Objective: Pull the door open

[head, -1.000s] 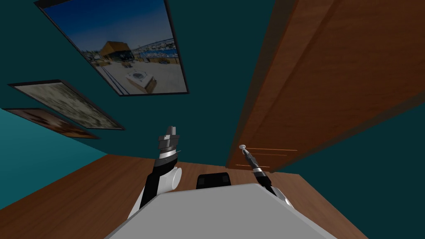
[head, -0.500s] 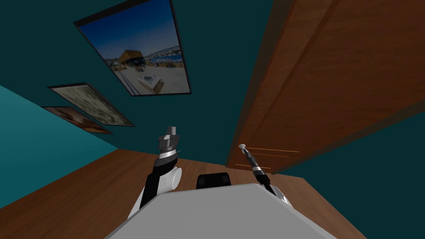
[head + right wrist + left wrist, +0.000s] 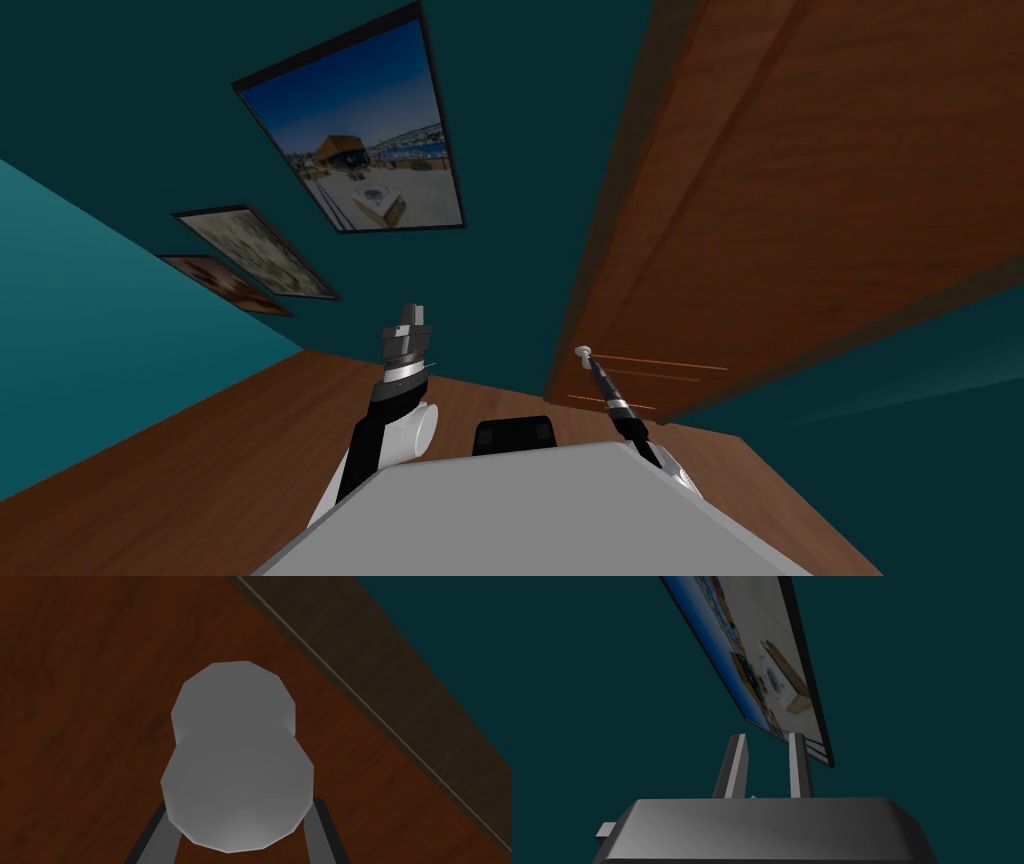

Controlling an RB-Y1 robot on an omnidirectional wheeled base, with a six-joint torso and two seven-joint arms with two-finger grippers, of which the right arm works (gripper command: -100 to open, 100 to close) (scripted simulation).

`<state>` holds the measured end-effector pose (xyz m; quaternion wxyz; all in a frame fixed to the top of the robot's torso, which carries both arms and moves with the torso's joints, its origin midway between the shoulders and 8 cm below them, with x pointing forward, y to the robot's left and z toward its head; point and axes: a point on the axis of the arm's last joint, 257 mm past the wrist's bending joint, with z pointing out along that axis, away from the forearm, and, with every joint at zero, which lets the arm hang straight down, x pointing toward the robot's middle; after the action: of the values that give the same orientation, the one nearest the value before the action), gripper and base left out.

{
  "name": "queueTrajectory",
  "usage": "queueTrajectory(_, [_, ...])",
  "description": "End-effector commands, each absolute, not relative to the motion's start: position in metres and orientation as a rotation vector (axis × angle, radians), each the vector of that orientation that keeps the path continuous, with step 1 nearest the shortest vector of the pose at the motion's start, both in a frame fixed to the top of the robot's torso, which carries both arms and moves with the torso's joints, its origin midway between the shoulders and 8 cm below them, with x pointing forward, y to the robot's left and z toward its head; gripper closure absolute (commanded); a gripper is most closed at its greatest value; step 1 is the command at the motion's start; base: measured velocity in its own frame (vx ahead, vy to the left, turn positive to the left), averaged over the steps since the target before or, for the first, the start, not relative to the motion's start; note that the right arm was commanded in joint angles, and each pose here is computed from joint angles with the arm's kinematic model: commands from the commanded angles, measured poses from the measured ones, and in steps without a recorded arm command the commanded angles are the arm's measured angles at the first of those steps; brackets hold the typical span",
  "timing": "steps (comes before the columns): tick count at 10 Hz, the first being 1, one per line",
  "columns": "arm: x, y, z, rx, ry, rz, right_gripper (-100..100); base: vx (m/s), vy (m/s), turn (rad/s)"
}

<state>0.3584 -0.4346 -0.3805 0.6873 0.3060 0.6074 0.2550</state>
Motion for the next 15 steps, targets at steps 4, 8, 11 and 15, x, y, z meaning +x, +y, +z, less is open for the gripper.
queueTrajectory(4, [0.363, -0.441, -0.381, 0.82, 1.293, 0.67, 100, -0.053, -0.023, 0.076])
queueTrajectory(8, [0.368, -0.444, -0.381, 0.904, 1.242, 0.74, 100, -0.054, -0.024, 0.069])
queueTrajectory(11, [0.372, -0.448, -0.381, 0.985, 1.187, 0.806, 100, -0.051, -0.018, 0.075])
queueTrajectory(15, [0.378, -0.453, -0.38, 1.09, 1.105, 0.891, 100, -0.057, -0.019, 0.069])
